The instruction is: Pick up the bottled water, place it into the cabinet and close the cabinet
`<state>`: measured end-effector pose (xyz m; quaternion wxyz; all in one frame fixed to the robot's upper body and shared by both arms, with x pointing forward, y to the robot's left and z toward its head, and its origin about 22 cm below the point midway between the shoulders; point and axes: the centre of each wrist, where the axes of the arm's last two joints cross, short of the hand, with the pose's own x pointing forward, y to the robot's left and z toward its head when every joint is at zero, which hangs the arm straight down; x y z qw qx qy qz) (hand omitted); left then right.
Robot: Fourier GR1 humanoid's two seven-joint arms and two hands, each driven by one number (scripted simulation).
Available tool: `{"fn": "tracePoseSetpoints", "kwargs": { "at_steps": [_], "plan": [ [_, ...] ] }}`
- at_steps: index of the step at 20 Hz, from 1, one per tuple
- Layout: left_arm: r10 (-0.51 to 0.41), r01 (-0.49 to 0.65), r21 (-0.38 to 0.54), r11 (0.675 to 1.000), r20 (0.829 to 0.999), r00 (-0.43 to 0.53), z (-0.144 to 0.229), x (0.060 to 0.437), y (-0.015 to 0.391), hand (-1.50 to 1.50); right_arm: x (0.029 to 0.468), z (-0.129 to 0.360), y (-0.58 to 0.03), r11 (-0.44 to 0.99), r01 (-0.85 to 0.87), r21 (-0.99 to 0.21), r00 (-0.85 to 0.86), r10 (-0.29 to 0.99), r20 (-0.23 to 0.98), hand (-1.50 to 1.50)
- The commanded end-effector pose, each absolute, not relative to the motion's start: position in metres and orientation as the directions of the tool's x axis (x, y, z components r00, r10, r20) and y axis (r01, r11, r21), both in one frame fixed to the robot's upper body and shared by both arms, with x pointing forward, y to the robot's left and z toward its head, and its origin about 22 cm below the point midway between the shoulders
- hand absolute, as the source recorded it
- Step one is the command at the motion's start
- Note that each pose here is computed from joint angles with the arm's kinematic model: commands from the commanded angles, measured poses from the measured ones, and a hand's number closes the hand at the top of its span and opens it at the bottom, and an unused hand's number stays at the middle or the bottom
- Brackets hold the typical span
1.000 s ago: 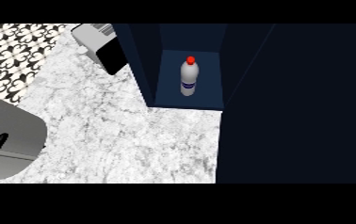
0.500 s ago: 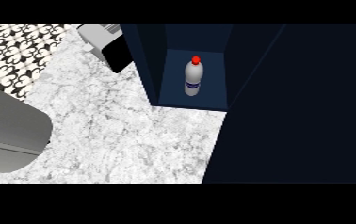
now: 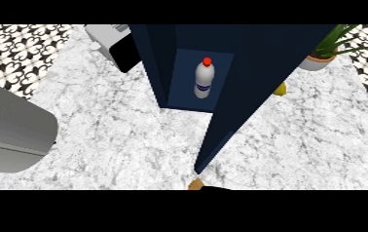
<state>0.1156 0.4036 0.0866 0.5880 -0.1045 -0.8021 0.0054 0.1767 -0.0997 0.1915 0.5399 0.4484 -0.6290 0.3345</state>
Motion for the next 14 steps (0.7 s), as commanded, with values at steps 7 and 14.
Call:
{"fn": "tracePoseSetpoints", "kwargs": {
  "at_steps": [7,14],
  "plan": [
    [0.199,0.188,-0.145,0.971,0.929,-0.311,0.094,0.101,0.435,-1.50,0.215,0.243,-0.008,0.146,-0.989,0.040,0.027,-0.090,0.996,1.50],
    [0.181,0.128,-0.148,0.981,0.937,-0.300,0.092,0.057,0.451,-1.50,0.256,0.252,0.007,0.201,-0.961,0.189,0.186,-0.034,0.982,1.50]
  ]
}}
